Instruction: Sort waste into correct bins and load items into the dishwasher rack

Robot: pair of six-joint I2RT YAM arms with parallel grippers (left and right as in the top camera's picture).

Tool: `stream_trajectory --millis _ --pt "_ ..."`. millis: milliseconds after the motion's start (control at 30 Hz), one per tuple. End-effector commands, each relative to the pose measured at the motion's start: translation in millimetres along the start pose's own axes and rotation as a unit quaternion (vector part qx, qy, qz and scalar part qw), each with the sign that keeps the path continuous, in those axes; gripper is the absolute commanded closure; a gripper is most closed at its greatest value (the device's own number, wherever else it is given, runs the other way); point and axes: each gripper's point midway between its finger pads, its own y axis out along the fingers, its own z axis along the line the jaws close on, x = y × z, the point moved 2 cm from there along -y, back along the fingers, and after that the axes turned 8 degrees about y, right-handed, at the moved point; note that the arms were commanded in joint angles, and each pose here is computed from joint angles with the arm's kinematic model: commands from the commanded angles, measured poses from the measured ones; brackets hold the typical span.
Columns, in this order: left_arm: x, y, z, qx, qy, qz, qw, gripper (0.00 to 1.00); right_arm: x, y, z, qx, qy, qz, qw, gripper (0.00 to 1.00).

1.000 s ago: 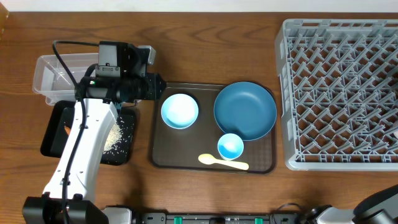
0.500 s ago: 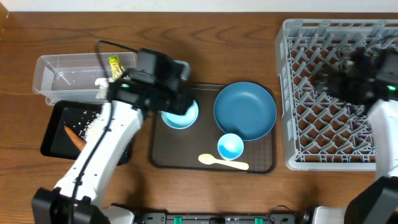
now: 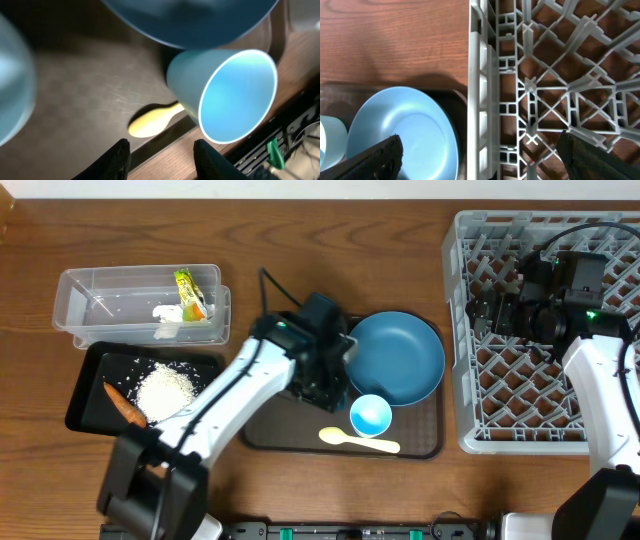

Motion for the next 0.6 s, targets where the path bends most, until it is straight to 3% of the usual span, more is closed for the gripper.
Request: stream_trajectory --millis 0,200,500,567 --pt "-6.4 13.8 -9.2 -0.003 0.008 0.025 1.000 0.55 4.6 -6.7 5.8 0.001 -0.017 -0.011 1.000 0.01" --pt "-4.7 20.9 -23.9 -0.004 0.035 0.026 0.999 0.52 4.3 -6.9 5.1 0.001 -0.016 -0.010 1.000 0.01" --pt "-0.1 40.6 -17.9 0.000 0.018 0.037 0.999 0.51 1.7 -6.9 4.5 0.000 -0.014 -0.005 1.000 0.01" --pt "0.8 45.7 -16.0 0.000 0.008 0.040 0.999 0.59 0.8 -6.9 4.4 -0.001 -0.013 -0.003 1.000 0.01"
